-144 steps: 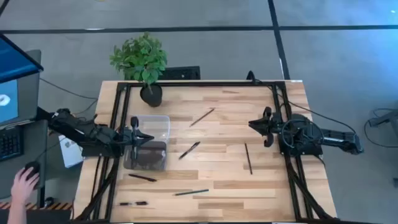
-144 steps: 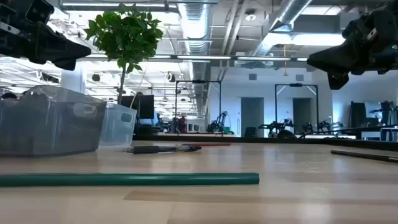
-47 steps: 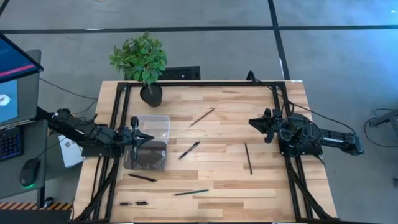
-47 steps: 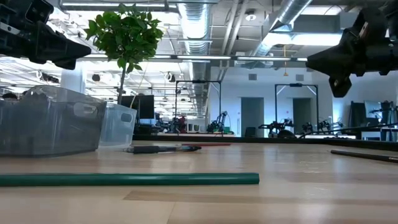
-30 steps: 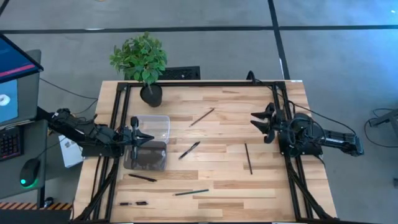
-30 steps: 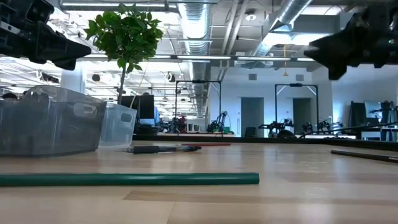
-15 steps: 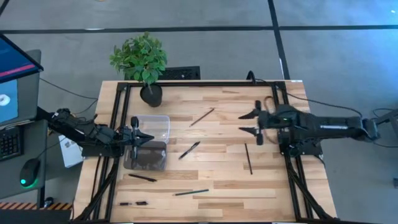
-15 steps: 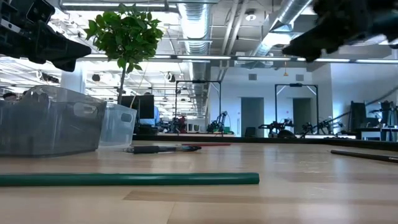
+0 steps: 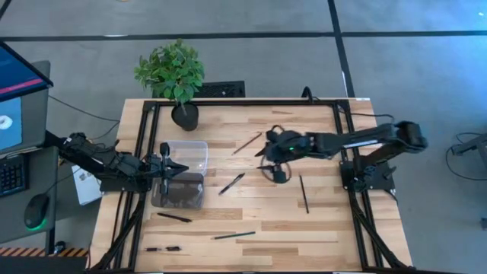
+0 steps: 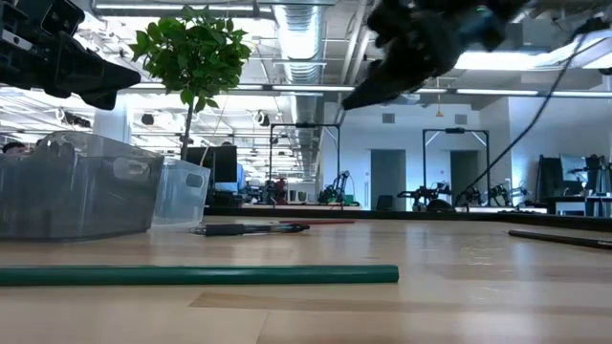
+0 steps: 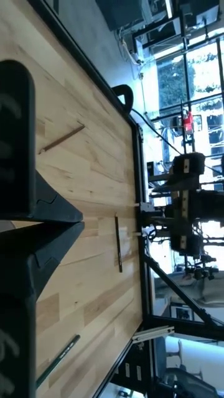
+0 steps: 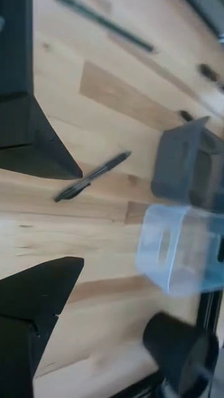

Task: Sort pens & pencils
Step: Put the top center black pen into the black bin

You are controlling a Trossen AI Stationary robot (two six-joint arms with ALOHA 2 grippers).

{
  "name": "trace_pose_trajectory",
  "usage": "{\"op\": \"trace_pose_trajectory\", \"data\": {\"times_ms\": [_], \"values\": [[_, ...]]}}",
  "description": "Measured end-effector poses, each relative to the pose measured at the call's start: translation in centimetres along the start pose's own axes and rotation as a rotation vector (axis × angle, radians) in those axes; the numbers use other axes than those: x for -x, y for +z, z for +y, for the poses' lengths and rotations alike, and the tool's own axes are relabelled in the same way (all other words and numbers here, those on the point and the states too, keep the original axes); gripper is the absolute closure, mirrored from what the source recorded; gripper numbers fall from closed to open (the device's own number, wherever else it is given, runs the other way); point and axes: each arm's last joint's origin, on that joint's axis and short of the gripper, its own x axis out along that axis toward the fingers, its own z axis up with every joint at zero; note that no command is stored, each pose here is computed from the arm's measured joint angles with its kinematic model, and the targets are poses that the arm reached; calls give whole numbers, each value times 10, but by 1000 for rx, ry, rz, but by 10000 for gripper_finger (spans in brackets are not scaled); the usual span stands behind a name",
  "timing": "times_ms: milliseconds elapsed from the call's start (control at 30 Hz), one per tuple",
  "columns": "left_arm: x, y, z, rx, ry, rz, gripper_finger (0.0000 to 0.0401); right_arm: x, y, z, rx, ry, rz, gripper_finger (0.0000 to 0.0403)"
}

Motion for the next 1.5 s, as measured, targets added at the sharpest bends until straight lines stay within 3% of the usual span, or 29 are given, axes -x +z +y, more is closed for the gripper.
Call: {"op": "trace_pose_trajectory", "data": {"times_ms": [400, 667, 1300, 1500], "values": [[0, 0, 0, -1, 0, 1, 401, -65, 14, 5, 126, 52, 64, 163], [0, 0, 0, 6, 0, 4, 401, -100, 5, 5, 128, 73, 128, 163], [0, 0, 0, 31, 0, 5, 401, -135, -29, 11, 117, 114, 251, 163], [0, 0, 0, 31, 0, 6, 401, -138, -23, 5, 118, 99, 231, 163]]}}
